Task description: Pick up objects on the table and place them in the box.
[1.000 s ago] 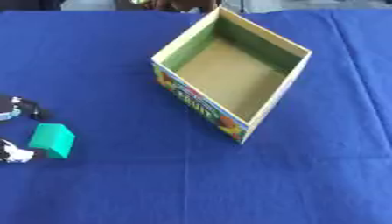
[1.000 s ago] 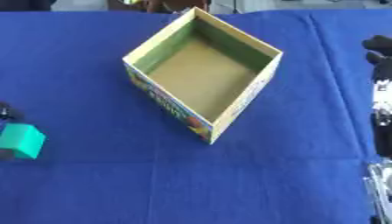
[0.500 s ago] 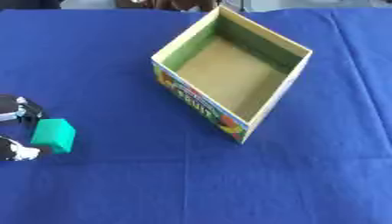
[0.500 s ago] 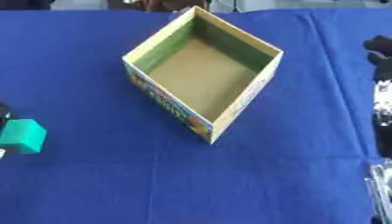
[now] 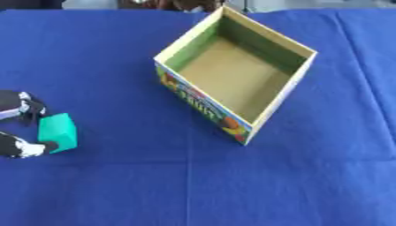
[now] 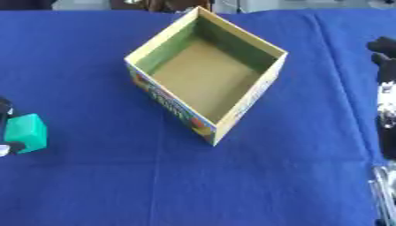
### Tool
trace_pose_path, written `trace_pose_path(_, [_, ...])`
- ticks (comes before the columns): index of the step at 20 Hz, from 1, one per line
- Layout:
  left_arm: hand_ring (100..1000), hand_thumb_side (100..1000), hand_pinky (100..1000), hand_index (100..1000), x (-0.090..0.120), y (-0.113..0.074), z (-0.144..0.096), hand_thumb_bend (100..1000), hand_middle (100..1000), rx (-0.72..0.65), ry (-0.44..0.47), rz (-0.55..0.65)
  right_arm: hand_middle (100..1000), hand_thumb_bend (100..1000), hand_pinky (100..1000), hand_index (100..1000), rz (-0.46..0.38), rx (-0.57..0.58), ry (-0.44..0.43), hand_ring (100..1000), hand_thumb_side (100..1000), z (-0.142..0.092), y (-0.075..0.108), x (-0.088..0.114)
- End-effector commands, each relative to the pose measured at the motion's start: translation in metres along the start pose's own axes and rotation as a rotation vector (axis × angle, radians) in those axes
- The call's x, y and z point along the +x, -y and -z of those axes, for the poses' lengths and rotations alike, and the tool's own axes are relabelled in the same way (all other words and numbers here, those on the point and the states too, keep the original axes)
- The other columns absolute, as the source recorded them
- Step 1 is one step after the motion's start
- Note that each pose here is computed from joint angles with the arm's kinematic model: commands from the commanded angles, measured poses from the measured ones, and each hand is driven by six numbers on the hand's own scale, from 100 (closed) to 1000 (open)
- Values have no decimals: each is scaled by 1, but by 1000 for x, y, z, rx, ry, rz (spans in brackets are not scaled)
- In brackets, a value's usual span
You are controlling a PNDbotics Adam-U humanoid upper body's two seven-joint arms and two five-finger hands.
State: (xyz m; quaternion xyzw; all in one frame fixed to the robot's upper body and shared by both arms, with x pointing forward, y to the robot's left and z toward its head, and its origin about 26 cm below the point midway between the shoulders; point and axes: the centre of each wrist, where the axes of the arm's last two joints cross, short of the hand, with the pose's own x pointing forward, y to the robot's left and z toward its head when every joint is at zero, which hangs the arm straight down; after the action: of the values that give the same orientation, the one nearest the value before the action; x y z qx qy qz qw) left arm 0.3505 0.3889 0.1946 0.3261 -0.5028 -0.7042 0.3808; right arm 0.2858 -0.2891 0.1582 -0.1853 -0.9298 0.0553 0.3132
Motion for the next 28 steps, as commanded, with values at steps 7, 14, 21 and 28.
trace_pose_path(7, [363, 740, 274, 542, -3, -19, -9, 100, 393, 166, -43, 11, 731, 100, 883, 829, -4, 0, 25, 898, 807, 4, 2, 5])
trace_pose_path(14, [339, 745, 240, 520, 0, -31, -12, 100, 372, 256, -47, 3, 731, 100, 883, 829, -7, -1, 24, 898, 806, 4, 3, 5])
trace_pose_path(21, [326, 762, 238, 510, 4, -67, -14, 100, 358, 356, -14, 42, 733, 100, 881, 829, -9, 6, 42, 896, 808, 7, 6, 6])
trace_pose_path(28, [320, 777, 239, 504, 10, -107, -7, 100, 348, 447, 29, 73, 733, 100, 881, 829, 2, 17, 57, 896, 807, 10, 6, 7])
